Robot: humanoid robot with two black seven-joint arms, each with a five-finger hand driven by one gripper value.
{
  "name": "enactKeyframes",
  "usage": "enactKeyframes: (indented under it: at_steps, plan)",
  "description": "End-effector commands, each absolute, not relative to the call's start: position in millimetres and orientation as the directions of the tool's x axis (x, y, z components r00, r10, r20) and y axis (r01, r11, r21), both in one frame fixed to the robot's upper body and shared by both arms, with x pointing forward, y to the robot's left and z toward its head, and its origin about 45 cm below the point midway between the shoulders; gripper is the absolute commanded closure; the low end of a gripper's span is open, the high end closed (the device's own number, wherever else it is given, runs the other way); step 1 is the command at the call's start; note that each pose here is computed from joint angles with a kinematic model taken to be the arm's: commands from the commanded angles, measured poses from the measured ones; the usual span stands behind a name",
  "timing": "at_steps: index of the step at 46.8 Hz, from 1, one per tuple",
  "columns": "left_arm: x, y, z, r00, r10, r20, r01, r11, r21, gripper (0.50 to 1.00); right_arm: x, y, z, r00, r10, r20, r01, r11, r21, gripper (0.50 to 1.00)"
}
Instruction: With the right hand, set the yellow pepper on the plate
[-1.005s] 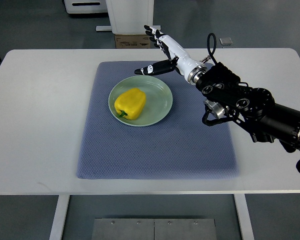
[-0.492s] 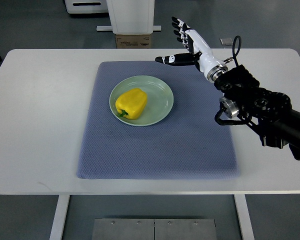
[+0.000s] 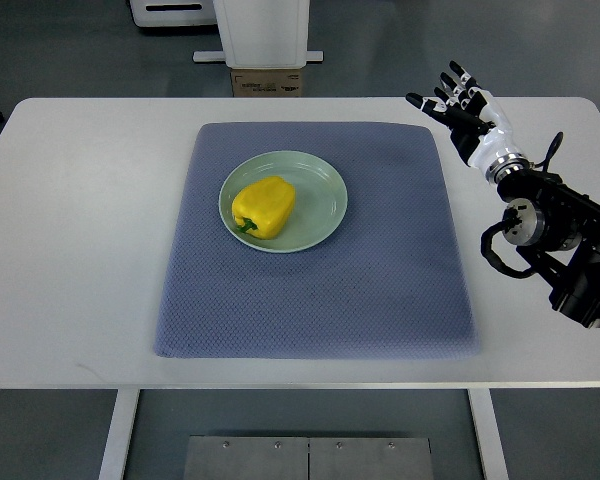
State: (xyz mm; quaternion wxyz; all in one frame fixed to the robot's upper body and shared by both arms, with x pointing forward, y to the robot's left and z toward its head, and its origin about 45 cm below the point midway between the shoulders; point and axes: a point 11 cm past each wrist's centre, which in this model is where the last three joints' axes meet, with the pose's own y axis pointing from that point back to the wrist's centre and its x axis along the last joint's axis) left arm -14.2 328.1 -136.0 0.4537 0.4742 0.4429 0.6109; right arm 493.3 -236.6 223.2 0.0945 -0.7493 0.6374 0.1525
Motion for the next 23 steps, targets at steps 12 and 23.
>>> enactKeyframes:
  at_steps: [12, 23]
  plan:
    - [-14.3, 328.1, -136.0, -0.138, 0.974, 0.177, -0.134, -0.196, 0.971, 0.5, 480.5, -268.3, 192.1, 0.007, -0.855, -0.518, -0.986, -0.093, 0.14, 0.5]
    - [-14.3, 328.1, -136.0, -0.138, 0.974, 0.177, -0.134, -0.196, 0.971, 0.5, 475.4, -274.1, 181.8, -0.02, -0.851, -0.525, -0.984, -0.076, 0.16, 0.5]
